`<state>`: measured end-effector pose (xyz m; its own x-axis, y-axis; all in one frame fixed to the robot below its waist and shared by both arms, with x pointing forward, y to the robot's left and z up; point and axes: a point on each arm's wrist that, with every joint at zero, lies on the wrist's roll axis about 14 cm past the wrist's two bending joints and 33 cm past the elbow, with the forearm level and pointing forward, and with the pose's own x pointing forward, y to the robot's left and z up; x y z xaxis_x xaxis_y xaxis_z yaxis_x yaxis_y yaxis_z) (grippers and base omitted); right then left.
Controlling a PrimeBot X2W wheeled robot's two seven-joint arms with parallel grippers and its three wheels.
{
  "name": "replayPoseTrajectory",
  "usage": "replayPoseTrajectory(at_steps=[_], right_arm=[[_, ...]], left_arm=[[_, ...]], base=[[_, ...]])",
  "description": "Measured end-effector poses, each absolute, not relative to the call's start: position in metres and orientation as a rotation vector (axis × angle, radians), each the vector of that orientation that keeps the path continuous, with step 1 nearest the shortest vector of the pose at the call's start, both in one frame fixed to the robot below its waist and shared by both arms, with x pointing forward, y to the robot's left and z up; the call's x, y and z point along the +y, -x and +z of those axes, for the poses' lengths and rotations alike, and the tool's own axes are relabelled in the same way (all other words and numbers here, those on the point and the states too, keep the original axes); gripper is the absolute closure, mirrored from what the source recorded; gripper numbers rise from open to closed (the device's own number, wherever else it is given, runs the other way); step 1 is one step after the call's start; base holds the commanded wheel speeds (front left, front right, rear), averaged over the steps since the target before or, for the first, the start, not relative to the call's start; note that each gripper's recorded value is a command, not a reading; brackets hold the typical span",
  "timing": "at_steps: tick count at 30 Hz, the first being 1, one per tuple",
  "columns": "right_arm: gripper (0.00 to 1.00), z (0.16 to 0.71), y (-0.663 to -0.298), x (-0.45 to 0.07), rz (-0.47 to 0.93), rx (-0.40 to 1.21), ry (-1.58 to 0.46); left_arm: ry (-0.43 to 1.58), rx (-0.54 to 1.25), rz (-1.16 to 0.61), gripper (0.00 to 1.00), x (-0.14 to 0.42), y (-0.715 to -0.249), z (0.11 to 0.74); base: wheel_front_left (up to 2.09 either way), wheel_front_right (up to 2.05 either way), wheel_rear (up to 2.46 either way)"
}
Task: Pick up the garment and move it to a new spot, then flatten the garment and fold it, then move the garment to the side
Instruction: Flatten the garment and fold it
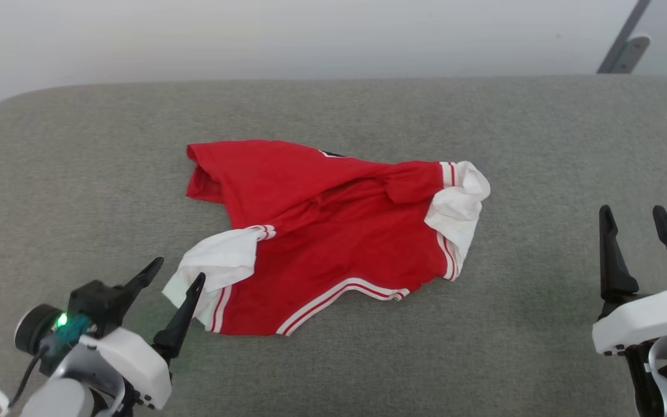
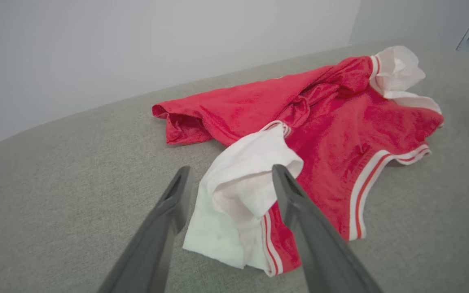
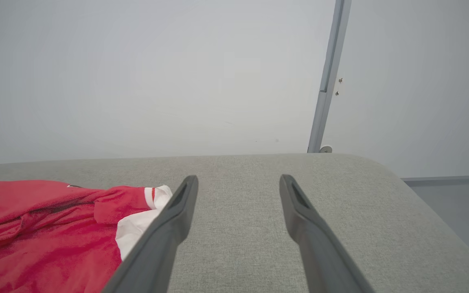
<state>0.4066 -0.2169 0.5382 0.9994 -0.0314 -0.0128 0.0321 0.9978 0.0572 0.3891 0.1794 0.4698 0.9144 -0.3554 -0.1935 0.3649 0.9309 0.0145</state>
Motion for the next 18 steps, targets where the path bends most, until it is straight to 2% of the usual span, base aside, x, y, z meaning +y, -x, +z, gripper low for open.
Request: replayPoseTrajectory(at_steps=[6, 11, 12, 13, 18], right_arm=[[0.0, 0.522, -0.399, -0.229, -0.069, 0.03, -0.1], [0.0, 0.512, -0.397, -0.231, -0.078, 0.047, -0.117], [0.0, 0.512, -0.397, -0.232, -0.081, 0.045, -0.117], [0.0, 0.511, -0.398, -0.234, -0.086, 0.045, -0.121], [0.0, 0.508, -0.399, -0.234, -0.088, 0.045, -0.123]], left_arm=[[-0.17, 0.344, -0.449, 0.0, 0.176, -0.406, 0.445], [-0.219, 0.454, -0.421, 0.0, 0.191, -0.421, 0.424], [-0.218, 0.476, -0.418, 0.47, 0.191, -0.422, 0.42], [-0.214, 0.494, -0.421, 1.0, 0.19, -0.424, 0.417], [-0.195, 0.524, -0.426, 1.0, 0.19, -0.434, 0.418]], base=[[0.0, 0.0, 0.0], [0.0, 0.0, 0.0], [0.0, 0.0, 0.0], [0.0, 0.0, 0.0], [0.0, 0.0, 0.0]])
